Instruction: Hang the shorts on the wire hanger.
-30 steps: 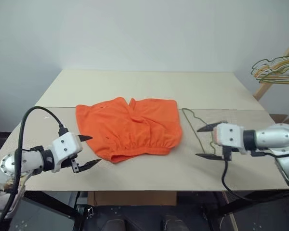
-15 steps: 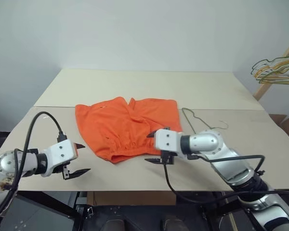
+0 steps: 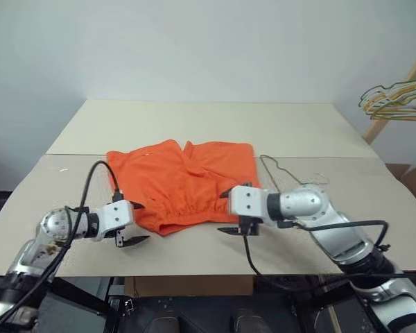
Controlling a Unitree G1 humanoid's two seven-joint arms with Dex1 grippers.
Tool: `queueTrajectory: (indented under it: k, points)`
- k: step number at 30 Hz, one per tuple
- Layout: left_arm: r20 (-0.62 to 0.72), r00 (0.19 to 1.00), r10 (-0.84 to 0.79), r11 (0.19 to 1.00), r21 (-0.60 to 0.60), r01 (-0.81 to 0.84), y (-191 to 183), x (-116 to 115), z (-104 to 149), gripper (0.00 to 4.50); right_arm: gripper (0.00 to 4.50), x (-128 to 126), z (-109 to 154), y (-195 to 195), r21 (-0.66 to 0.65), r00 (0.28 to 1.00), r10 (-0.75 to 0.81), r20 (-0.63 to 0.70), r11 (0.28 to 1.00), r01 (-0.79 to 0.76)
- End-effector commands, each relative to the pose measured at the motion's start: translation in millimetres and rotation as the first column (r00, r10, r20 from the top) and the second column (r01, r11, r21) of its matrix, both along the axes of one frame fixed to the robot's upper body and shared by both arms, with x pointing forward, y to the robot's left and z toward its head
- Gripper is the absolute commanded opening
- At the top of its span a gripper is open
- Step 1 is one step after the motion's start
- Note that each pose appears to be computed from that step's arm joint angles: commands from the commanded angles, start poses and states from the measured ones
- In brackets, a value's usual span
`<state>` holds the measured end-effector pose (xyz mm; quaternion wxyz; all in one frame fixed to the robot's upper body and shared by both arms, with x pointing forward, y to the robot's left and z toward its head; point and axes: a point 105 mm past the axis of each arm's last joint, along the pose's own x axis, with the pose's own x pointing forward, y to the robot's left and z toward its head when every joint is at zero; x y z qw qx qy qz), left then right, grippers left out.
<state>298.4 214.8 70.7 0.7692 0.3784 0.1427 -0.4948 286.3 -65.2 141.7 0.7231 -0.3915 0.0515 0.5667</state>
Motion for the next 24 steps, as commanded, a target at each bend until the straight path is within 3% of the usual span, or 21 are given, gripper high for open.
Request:
queueTrajectory:
  k: [1,12,17,24]
  points:
    - [0.029,0.998,-0.056,0.998,-0.002,0.056,-7,5,6,3.38,4.50,-3,18,-4,0.026,0.998,-0.005,0.056,1.000,0.004]
    - [0.013,0.994,-0.112,0.994,0.000,0.112,-17,7,2,0.01,4.50,-5,23,-28,0.020,0.993,-0.103,0.065,0.995,0.102]
    - [0.015,0.989,-0.144,0.983,-0.113,0.145,-54,6,19,0.01,4.50,-2,35,-58,0.010,0.976,-0.199,0.084,0.980,0.199]
    - [-0.004,0.967,-0.256,0.955,-0.158,0.252,-126,-11,22,0.01,4.50,-3,38,-94,-0.059,0.951,-0.280,0.132,0.955,0.290]
